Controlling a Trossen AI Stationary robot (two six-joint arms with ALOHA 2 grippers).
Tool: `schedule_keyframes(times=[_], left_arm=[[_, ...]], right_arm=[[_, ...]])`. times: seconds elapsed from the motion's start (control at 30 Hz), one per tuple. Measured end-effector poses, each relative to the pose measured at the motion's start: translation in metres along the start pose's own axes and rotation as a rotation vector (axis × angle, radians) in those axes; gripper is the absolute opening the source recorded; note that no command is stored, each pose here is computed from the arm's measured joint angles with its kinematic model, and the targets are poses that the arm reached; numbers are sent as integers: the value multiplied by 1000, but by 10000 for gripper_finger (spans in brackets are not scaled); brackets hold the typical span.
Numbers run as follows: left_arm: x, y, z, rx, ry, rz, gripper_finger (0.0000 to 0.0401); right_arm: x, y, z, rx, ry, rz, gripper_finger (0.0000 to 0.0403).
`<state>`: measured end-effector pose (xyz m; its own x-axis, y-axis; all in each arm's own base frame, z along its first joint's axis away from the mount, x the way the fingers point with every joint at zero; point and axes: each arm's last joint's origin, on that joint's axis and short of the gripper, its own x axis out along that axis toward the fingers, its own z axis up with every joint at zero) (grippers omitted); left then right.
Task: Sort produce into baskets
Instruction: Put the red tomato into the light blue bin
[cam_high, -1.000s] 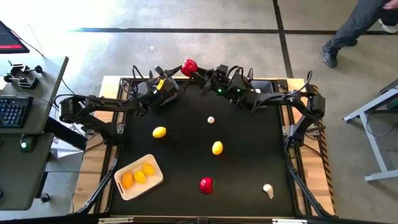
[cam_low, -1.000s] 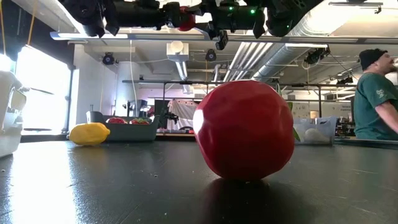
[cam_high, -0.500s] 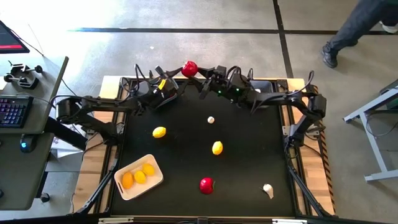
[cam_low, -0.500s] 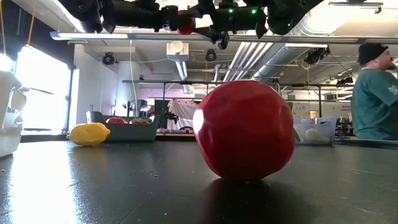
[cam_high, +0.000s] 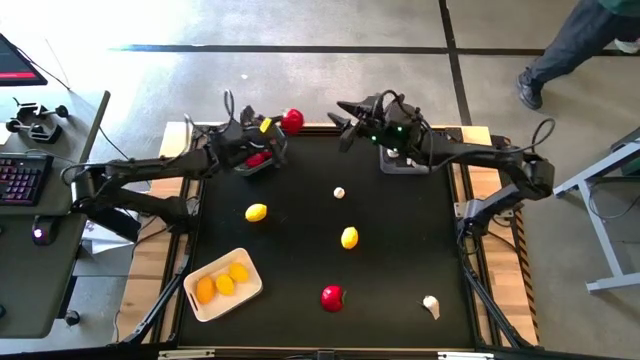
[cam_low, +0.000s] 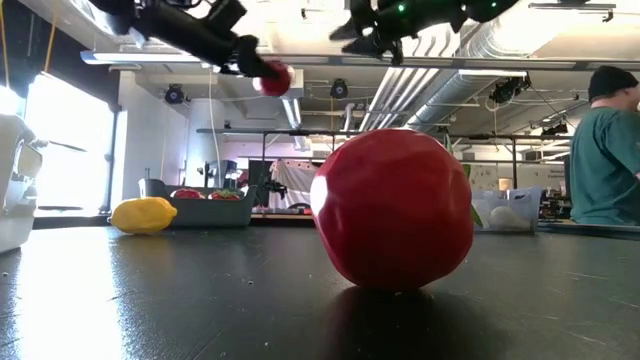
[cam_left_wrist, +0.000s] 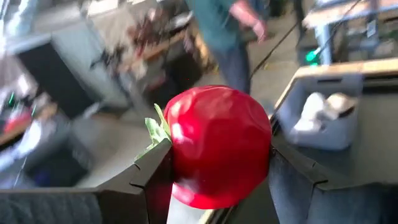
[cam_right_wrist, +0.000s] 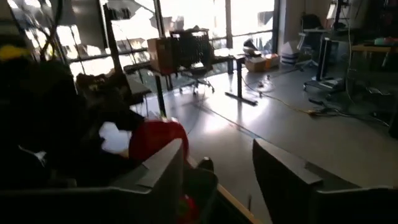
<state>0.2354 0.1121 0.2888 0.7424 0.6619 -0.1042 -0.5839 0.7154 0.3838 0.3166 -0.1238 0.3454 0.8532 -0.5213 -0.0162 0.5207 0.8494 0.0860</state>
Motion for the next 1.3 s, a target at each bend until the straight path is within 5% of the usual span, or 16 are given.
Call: schedule_keyframes(times=[0.27,0.6,1.3], left_arm=[[-22,40,-31,-135,339,112,187],[-8,68,-77,-268,575,10,186],[69,95,-111,-192,932,-155,186]], right_arm=[[-3,-4,-5,-85,88,-14,13],[-4,-5,-8,-99,116,-17,6],[-4,-5,-10,-150,139,-14,0]])
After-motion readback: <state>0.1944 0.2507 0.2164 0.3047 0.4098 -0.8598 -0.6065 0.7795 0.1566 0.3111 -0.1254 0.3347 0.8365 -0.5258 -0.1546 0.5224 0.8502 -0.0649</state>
